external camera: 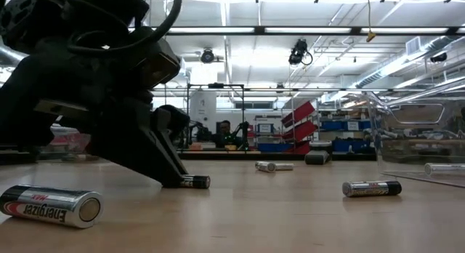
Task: Sort batteries
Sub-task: Put the silver battery into the bottom transparent bin
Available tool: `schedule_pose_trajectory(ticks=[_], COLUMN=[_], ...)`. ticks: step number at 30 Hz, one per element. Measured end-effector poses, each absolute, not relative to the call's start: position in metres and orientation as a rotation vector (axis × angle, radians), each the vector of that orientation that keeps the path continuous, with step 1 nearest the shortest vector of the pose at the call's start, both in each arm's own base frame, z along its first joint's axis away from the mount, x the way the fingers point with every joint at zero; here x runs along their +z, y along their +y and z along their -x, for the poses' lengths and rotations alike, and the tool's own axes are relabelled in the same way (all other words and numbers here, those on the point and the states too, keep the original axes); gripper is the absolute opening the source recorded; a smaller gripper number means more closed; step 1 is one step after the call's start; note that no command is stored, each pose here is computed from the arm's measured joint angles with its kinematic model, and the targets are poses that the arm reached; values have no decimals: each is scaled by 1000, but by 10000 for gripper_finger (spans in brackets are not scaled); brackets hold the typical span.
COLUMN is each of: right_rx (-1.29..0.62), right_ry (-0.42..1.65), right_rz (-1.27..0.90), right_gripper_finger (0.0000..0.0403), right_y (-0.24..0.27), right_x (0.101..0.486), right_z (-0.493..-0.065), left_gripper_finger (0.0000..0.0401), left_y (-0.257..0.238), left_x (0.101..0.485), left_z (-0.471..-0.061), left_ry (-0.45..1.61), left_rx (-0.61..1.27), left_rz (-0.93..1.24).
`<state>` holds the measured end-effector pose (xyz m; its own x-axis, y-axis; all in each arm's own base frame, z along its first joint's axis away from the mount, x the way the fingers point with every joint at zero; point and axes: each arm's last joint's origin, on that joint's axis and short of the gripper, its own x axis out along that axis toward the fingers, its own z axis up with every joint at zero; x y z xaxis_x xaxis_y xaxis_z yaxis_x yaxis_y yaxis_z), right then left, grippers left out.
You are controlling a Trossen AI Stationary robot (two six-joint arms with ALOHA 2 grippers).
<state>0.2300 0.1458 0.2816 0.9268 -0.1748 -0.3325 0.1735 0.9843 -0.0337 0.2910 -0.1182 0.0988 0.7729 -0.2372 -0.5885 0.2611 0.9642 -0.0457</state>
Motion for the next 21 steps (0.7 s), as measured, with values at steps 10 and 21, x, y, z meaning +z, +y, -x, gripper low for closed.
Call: schedule_pose_trajectory(ticks=[10,21], right_rx=[-181,-140], right_ry=[319,193], right_rz=[78,358], right_gripper_finger=[63,63], right_y=[144,168], right_x=[282,257], right_z=[-238,-279], left_gripper_finger=[14,14], left_y=[-117,-116], left_x=[134,191], left_z=[-291,-290], left_ry=[486,118], left_rx=[-267,-270], left_rz=[-101,-301])
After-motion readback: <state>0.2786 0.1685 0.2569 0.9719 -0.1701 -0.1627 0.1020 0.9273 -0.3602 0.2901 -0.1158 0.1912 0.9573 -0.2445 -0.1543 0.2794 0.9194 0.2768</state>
